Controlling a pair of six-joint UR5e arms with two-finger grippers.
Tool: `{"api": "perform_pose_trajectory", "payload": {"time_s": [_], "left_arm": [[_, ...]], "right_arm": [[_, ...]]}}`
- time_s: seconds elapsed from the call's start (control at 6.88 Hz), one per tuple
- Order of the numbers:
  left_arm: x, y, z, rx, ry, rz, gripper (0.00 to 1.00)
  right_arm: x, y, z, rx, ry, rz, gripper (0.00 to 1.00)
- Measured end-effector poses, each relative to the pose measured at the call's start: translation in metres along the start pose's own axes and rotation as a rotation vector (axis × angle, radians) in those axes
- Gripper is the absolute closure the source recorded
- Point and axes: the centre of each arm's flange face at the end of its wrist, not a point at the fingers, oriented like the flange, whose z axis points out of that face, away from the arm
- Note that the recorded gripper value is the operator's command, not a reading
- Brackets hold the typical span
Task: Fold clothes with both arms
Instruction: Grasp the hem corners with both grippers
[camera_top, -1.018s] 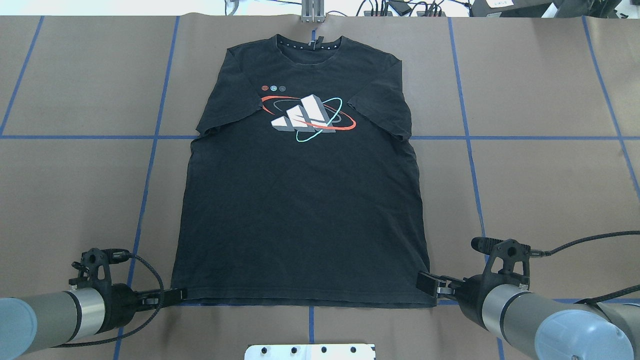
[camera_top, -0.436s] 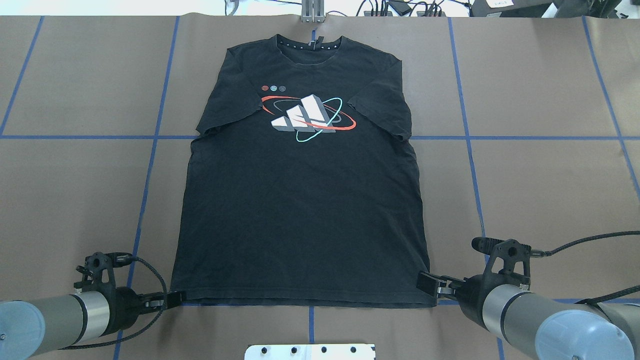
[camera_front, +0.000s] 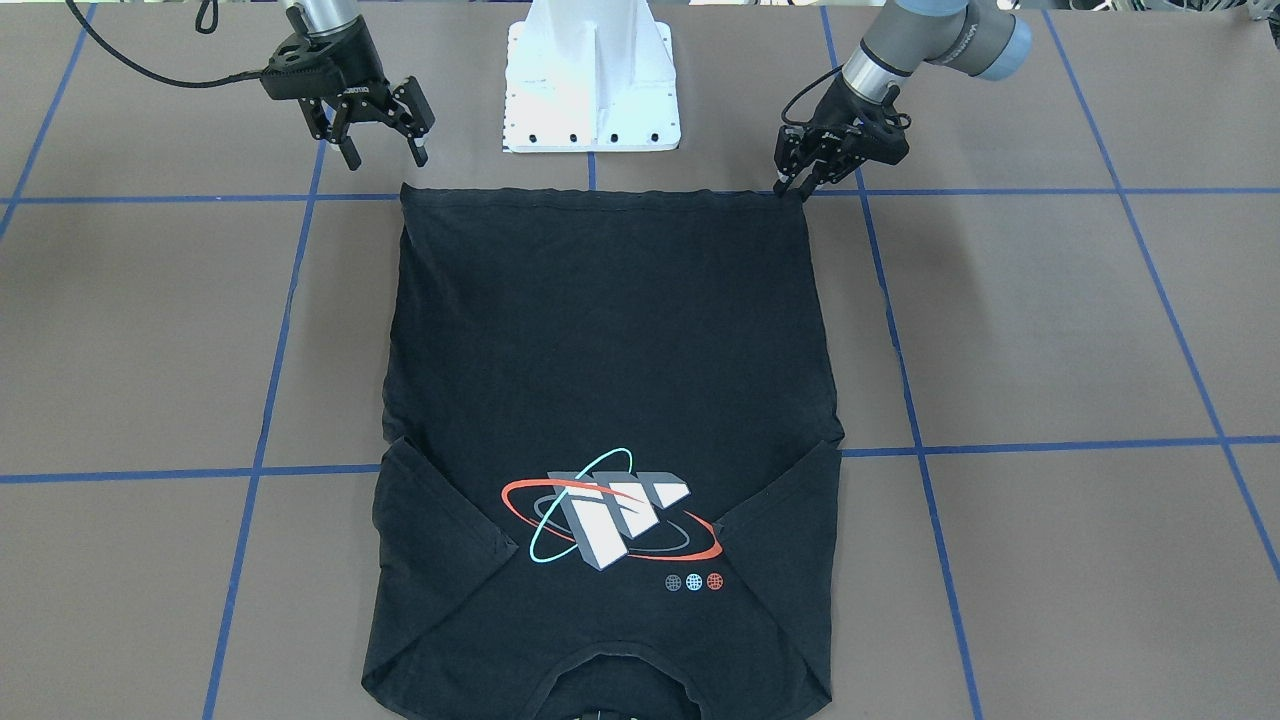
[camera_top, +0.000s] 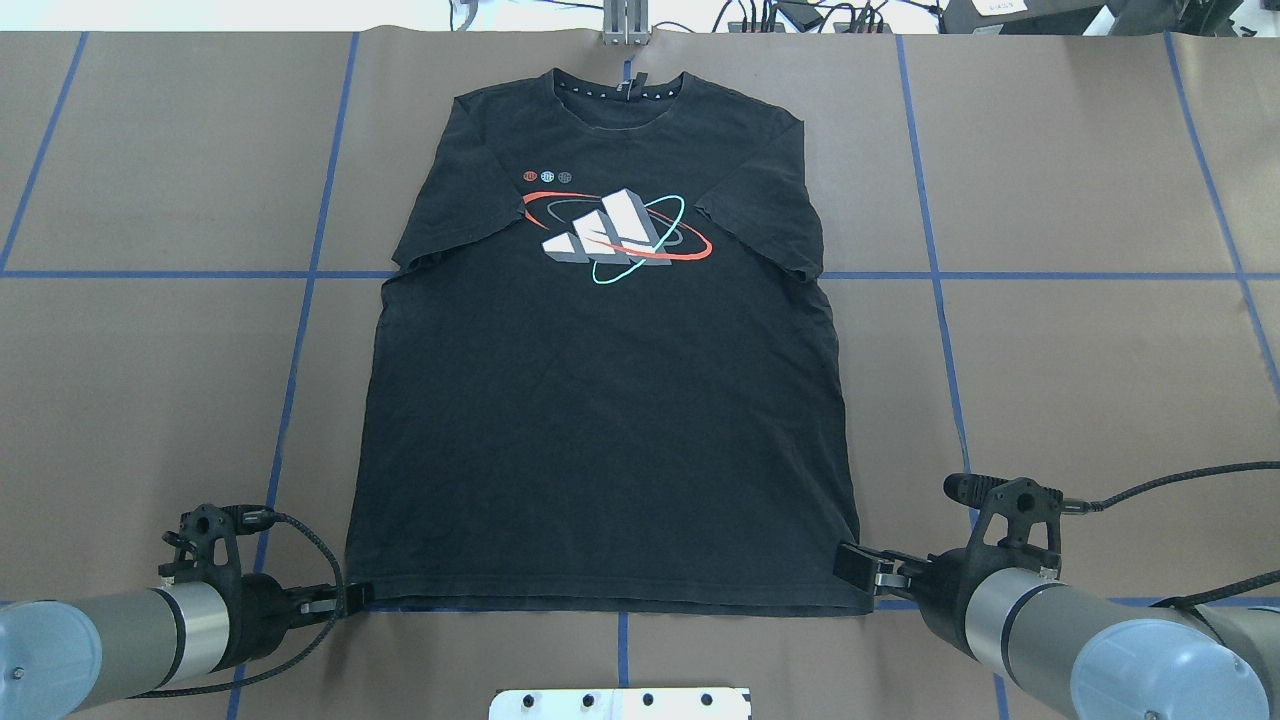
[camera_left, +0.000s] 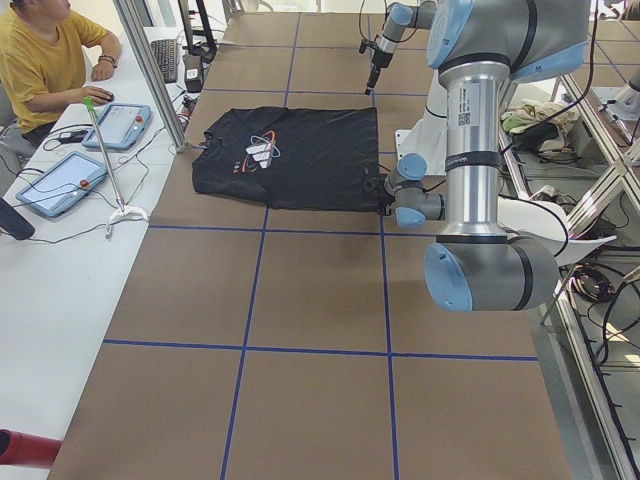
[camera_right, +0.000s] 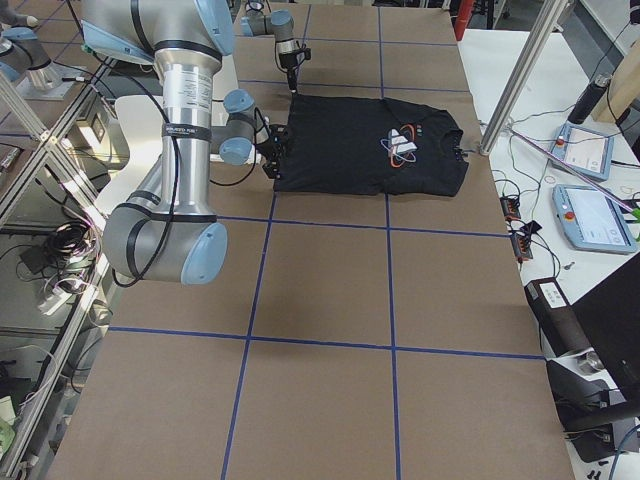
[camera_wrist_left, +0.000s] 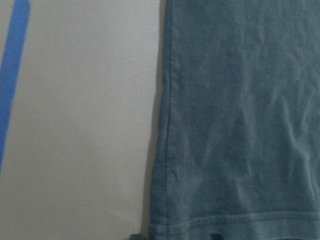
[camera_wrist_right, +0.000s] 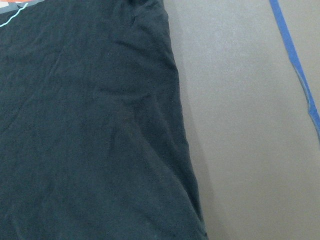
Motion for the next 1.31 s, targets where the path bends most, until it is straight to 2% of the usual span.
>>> {"api": "perform_pose_trajectory", "payload": {"time_s": [0.58, 0.87, 1.02, 1.31], "left_arm": [[0.001, -0.001, -0.001, 0.002, 0.002, 0.001, 1.0], [0.005, -0.001, -0.004, 0.001, 0.012, 0.001, 1.0], [0.007, -0.001, -0.005, 0.0, 0.017, 0.0, 1.0], [0.009, -0.001, -0.007, -0.005, 0.023, -0.002, 1.0]], "right_arm": [[0.004, 0.002, 0.005, 0.002, 0.014, -0.003, 0.0], [0.011, 0.013, 0.02, 0.027, 0.039, -0.004, 0.01], [0.014, 0.023, 0.029, 0.052, 0.049, -0.013, 0.03], [0.019, 0.046, 0.042, 0.085, 0.062, -0.027, 0.16]]}}
